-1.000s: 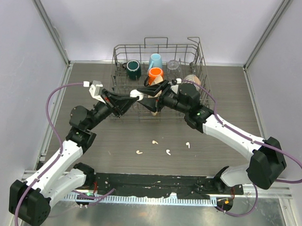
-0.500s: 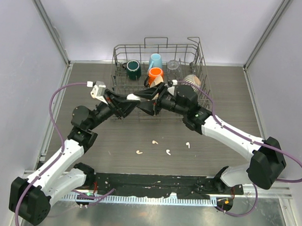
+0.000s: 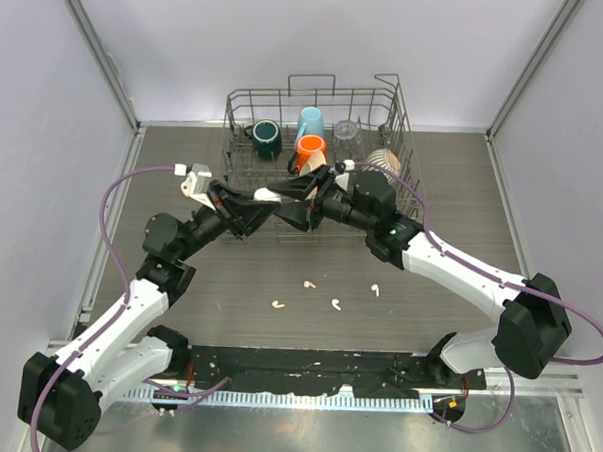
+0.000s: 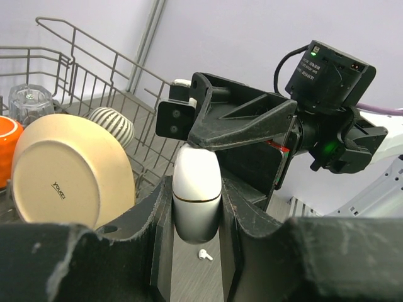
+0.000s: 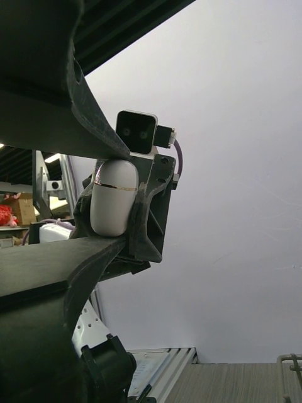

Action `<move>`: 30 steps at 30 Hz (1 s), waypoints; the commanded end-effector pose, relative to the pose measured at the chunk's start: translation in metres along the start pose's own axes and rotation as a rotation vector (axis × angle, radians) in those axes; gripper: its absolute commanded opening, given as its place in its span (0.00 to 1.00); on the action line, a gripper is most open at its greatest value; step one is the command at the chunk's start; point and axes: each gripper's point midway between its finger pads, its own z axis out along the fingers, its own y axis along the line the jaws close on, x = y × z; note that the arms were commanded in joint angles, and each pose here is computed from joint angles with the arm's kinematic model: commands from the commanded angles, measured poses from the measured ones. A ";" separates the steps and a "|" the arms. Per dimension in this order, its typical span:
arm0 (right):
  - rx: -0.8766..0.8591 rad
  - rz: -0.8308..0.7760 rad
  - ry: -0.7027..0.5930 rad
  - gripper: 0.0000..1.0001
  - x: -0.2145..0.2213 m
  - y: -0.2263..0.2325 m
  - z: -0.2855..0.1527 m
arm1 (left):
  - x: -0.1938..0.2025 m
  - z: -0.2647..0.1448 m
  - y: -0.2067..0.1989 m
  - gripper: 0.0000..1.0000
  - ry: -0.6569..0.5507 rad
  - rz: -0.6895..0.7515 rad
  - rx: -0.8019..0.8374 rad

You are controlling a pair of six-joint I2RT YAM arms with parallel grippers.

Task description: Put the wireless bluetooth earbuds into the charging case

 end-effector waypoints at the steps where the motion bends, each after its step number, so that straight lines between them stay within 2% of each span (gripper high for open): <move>1: -0.080 -0.065 0.031 0.44 0.007 0.016 -0.008 | -0.013 -0.003 -0.008 0.00 -0.070 0.056 0.028; 4: -0.086 -0.176 -0.007 0.65 -0.005 0.015 -0.017 | -0.016 -0.014 -0.024 0.00 -0.158 0.163 0.134; 6: -0.076 -0.276 -0.059 0.70 -0.018 0.016 -0.028 | -0.018 -0.031 -0.029 0.00 -0.270 0.240 0.164; 8: -0.042 -0.336 -0.102 0.70 -0.030 0.010 -0.036 | -0.017 -0.045 -0.029 0.00 -0.335 0.258 0.153; 12: -0.064 -0.587 -0.137 0.71 -0.032 0.019 -0.055 | -0.008 -0.053 -0.030 0.01 -0.332 0.262 0.164; 13: -0.074 -0.739 -0.110 0.71 -0.025 0.023 -0.057 | -0.007 -0.057 -0.033 0.01 -0.347 0.277 0.174; 15: 0.024 -0.834 -0.069 0.71 -0.024 0.006 -0.058 | -0.003 -0.061 -0.037 0.02 -0.352 0.325 0.198; 16: 0.025 -0.997 -0.041 0.71 -0.015 0.013 -0.057 | -0.002 -0.063 -0.038 0.02 -0.354 0.361 0.207; 17: 0.176 -1.018 -0.019 0.71 -0.021 -0.016 -0.060 | 0.001 -0.064 -0.040 0.02 -0.342 0.376 0.223; 20: 0.251 -1.172 0.057 0.71 -0.005 -0.030 -0.060 | 0.009 -0.061 -0.045 0.02 -0.287 0.400 0.262; 24: 0.184 -1.231 0.115 0.71 0.019 -0.030 -0.057 | 0.015 -0.060 -0.047 0.02 -0.249 0.425 0.285; 30: 0.213 -1.248 0.173 0.70 0.026 -0.042 -0.049 | 0.020 -0.058 -0.048 0.02 -0.205 0.458 0.298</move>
